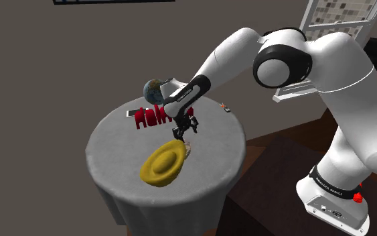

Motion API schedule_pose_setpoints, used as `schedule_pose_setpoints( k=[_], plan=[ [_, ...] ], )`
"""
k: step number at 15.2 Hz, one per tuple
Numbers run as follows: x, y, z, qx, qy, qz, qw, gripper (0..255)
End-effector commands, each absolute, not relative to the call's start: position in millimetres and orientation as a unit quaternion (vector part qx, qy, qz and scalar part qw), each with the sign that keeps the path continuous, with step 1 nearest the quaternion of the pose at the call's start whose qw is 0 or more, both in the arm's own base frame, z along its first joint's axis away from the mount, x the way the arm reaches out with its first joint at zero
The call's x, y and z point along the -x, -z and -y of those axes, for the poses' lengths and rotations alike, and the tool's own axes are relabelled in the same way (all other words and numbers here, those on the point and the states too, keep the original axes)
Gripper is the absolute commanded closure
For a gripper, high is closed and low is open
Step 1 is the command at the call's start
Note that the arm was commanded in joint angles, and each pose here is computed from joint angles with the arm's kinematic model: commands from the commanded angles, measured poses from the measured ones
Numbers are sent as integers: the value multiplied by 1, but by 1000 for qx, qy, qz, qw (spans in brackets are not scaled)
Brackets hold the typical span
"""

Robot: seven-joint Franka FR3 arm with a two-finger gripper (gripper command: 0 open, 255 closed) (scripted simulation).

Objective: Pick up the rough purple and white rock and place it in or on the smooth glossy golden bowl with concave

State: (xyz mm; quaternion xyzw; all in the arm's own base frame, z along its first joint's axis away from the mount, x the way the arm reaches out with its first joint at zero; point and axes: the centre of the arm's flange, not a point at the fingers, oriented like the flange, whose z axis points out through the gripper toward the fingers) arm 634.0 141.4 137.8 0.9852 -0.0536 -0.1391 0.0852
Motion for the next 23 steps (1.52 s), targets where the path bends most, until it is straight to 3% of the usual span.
schedule_pose_setpoints(
  k=[1,16,17,23],
  plan=[
    [-645,-122,-164,-977,134,115,116,0],
    [-635,-89,-157,-977,134,115,116,0],
    [-631,-85,-164,-977,134,115,116,255],
    [-652,-94,-159,-977,135,116,115,255]
  ],
)
